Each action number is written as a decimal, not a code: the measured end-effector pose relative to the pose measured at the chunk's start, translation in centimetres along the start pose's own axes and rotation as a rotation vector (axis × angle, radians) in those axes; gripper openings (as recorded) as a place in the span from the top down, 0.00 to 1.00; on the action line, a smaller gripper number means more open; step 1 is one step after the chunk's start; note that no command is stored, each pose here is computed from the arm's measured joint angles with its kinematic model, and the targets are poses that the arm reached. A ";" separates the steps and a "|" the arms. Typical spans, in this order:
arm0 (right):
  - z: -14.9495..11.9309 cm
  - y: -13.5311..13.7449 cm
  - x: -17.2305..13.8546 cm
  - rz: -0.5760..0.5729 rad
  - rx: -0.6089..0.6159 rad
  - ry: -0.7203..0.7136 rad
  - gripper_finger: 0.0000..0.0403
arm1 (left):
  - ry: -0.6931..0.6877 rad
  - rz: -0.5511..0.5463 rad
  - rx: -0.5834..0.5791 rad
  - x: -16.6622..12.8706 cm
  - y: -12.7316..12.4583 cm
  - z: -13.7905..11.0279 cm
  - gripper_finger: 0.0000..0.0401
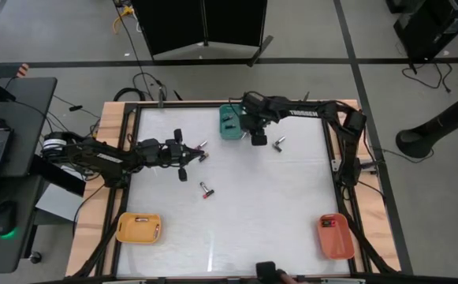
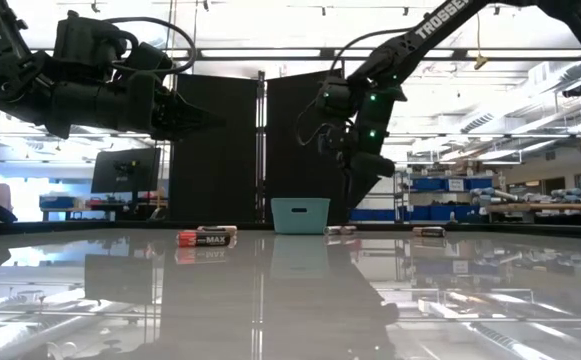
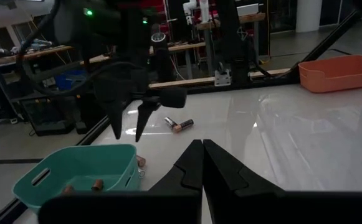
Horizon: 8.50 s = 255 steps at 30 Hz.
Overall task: Sort batteries
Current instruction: Put the brown battery into the green bin, then put the silver battery into the yellow bin
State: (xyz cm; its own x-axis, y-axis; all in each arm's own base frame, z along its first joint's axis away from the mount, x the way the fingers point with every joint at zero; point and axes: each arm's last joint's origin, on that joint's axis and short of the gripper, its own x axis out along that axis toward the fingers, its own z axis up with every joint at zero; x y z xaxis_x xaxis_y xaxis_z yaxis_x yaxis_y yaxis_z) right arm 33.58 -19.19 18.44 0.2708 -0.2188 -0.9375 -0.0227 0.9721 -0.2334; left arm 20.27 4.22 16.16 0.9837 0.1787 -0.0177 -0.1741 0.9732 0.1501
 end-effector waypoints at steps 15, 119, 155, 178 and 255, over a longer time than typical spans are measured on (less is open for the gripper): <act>-0.8 -0.9 1.9 0.072 -0.040 -0.010 0.57 | -0.010 0.001 0.016 0.0 0.0 0.1 0.97; 5.7 -6.2 5.6 0.089 0.270 0.045 0.80 | -0.049 -0.074 -0.235 2.4 -0.4 2.9 0.62; -1.5 9.3 -6.8 0.000 0.314 -0.338 0.98 | 0.822 0.146 -0.352 4.5 5.3 2.9 0.66; -3.8 14.6 -7.0 -0.111 0.302 -0.552 0.97 | 1.005 0.284 -0.349 8.4 7.4 -3.8 0.50; 2.1 16.9 -4.2 0.017 0.128 -0.691 0.98 | 1.327 -0.076 -0.300 -10.5 -18.6 9.7 0.88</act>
State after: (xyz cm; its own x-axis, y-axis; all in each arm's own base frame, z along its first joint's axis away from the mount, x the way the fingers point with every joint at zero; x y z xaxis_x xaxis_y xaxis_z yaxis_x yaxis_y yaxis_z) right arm 34.05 -1.71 18.93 0.8217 -0.1410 -0.5522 0.0694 0.9865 -0.1486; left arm 13.60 -17.14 23.12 0.2385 -0.0385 -0.9704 -0.2923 0.9500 -0.1095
